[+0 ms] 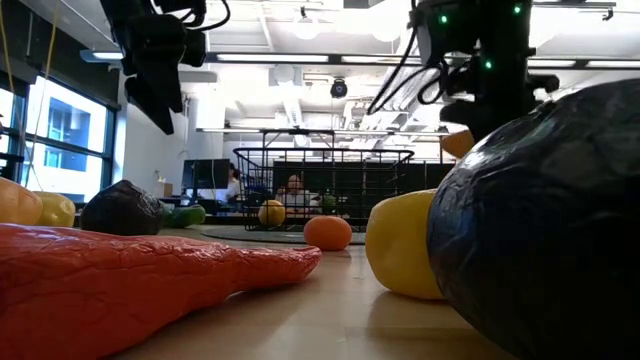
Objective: Build produce basket
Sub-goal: Put the top right yellow mango into the basket
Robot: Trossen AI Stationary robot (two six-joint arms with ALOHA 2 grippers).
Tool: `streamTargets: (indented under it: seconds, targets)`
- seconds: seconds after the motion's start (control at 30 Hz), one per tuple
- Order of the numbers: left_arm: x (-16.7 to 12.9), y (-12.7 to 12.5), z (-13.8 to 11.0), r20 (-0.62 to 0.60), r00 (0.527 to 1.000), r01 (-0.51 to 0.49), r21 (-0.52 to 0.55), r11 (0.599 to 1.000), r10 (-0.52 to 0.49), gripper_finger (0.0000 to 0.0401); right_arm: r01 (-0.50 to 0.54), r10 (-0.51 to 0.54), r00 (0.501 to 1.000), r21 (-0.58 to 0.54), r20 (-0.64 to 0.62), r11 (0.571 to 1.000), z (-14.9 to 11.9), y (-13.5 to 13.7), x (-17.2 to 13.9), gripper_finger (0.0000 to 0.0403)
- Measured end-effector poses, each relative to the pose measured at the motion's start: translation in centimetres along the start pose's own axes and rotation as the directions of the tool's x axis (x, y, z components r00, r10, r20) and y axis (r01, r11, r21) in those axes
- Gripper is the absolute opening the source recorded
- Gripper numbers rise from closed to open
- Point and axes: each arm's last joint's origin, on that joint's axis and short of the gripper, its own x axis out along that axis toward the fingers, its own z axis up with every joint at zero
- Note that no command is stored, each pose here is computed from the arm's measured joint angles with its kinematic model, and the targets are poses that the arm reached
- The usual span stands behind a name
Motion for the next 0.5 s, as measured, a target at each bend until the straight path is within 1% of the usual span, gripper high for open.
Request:
streamTargets:
  seconds: [0.1,0.2,0.5]
  targets:
    - [0.0,0.0,0.0,0.0,1.0,0.0,0.0,1.0,0.0,0.0397,-0.004,0.004,1.0,0.029,0.02,1.0,0.6,-0.2,-0.9,0.0221]
    - [0.0,0.0,0.0,0.0,1.0,0.0,0.0,1.0,0.0,0.0397,-0.031,0.028,0.998,0.053,0.051,0.998,1.4,-0.2,-1.9,0.0221]
    - [0.0,0.0,0.0,0.0,1.0,0.0,0.0,1.0,0.0,0.0397,-0.104,0.071,0.973,0.144,0.221,0.984,4.4,-0.9,-5.5,0.0221]
